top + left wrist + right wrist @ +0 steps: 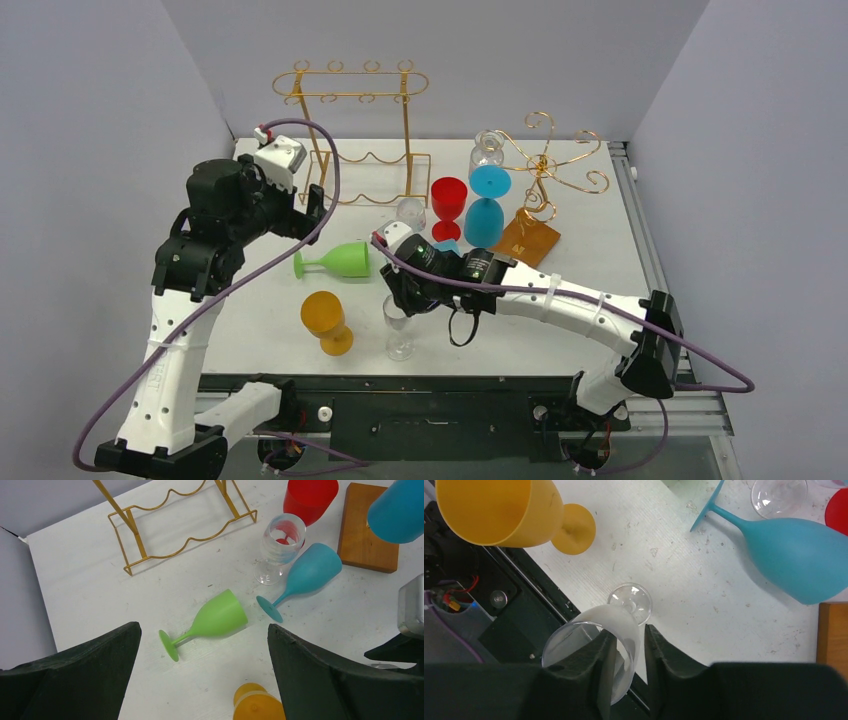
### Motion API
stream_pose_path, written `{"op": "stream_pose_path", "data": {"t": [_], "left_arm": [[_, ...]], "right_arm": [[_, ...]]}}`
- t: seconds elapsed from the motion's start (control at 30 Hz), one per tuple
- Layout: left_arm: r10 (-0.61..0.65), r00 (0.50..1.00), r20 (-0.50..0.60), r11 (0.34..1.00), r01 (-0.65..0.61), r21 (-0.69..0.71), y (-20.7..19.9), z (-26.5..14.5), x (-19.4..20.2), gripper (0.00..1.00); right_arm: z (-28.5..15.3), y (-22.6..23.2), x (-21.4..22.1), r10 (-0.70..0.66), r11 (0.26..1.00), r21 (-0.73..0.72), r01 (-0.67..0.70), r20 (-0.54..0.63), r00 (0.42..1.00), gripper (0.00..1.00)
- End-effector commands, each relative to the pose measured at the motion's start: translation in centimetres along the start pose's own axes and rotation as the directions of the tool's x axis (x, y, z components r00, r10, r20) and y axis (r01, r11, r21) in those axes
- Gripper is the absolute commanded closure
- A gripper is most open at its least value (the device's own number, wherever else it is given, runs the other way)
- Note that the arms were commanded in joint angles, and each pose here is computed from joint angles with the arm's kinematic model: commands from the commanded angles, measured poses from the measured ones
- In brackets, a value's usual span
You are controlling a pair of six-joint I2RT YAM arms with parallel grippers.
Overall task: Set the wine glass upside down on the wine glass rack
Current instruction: Pick up the wine glass at the center of the board, then turn the wine glass upside down at the wine rack.
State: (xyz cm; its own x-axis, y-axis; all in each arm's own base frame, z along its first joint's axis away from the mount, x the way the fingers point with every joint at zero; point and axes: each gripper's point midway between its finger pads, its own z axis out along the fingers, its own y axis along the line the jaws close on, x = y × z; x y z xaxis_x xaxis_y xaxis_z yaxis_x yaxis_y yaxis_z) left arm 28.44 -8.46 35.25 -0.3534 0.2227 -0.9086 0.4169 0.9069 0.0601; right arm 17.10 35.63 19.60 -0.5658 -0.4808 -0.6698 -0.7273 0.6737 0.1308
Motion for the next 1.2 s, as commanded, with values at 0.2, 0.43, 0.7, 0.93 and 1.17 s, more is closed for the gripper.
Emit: {"op": "stream_pose_path", "data": {"t": [0.2, 0.43, 0.7, 0.93, 1.17], "left_arm": [[0.029, 0.998, 0.051, 0.993, -0.035, 0.111, -2.1, -0.9, -0.2, 0.04], [-0.012, 0.998, 0.059, 0.971, -0.002, 0.239, -4.7, -1.4, -0.7, 0.04], [-0.066, 0.994, 0.089, 0.933, 0.03, 0.359, -6.9, -2.2, -2.1, 0.04], [-0.102, 0.993, 0.065, 0.897, 0.064, 0.438, -8.4, -2.2, -2.0, 0.03], [-0.134, 0.99, 0.051, 0.845, 0.087, 0.528, -10.7, -2.4, -2.9, 0.03]], "right_arm": [[-1.7, -0.9, -2.1, 0.05, 0.998, -0.033, -0.047, 0.065, 0.997, 1.0], [-10.5, -3.9, -8.2, 0.084, 0.996, -0.007, -0.086, 0.344, 0.935, 1.0], [-20.9, -5.4, -13.6, 0.095, 0.993, -0.006, -0.119, 0.644, 0.759, 1.0], [-24.4, -5.4, -15.0, 0.121, 0.991, -0.048, -0.128, 0.743, 0.658, 1.0], [-25.2, -5.0, -15.9, 0.144, 0.988, -0.084, -0.126, 0.777, 0.613, 1.0]]}}
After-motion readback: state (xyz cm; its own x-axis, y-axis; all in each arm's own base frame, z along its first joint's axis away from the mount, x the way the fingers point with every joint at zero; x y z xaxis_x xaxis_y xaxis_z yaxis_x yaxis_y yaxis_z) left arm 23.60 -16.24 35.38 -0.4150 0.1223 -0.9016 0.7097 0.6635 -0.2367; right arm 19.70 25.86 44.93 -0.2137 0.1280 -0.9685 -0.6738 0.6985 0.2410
